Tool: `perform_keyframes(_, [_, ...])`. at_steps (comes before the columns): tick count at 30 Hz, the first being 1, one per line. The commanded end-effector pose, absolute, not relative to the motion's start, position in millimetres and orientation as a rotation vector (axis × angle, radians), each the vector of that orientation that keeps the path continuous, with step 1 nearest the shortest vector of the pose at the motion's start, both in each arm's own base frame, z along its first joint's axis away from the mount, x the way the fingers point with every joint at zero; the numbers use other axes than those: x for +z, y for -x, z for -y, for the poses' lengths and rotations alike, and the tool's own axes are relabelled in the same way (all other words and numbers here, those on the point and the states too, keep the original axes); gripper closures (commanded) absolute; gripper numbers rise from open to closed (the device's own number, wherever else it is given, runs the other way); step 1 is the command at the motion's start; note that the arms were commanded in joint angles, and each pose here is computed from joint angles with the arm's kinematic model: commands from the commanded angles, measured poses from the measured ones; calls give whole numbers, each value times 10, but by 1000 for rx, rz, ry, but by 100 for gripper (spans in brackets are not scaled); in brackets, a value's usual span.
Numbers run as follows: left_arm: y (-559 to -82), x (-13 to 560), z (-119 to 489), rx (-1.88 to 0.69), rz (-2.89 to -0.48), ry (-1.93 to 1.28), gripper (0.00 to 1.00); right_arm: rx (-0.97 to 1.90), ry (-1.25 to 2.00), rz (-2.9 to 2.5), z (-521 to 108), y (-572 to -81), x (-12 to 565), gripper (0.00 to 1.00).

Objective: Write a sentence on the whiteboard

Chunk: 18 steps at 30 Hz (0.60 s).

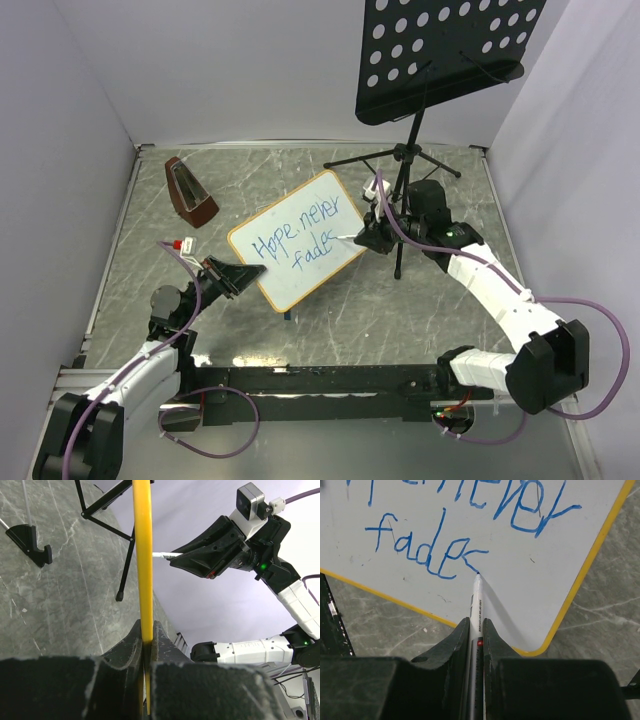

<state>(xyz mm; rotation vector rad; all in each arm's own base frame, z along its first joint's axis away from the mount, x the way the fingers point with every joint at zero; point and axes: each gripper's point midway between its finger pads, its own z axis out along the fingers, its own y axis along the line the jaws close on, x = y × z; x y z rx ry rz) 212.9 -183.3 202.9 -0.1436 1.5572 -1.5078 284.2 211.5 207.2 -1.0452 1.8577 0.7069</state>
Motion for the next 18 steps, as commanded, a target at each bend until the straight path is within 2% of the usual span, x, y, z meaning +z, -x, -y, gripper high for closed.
perform_keyframes(1, [-1992,2173,1795,-1515,-1436,68,99,697,1056,-1852,-2058,-2769,2064,100])
perform_keyframes(18, [-2001,2172,1807,-1519,-1441,62,99,796,1104,-1837,-2211,-2567,2089,100])
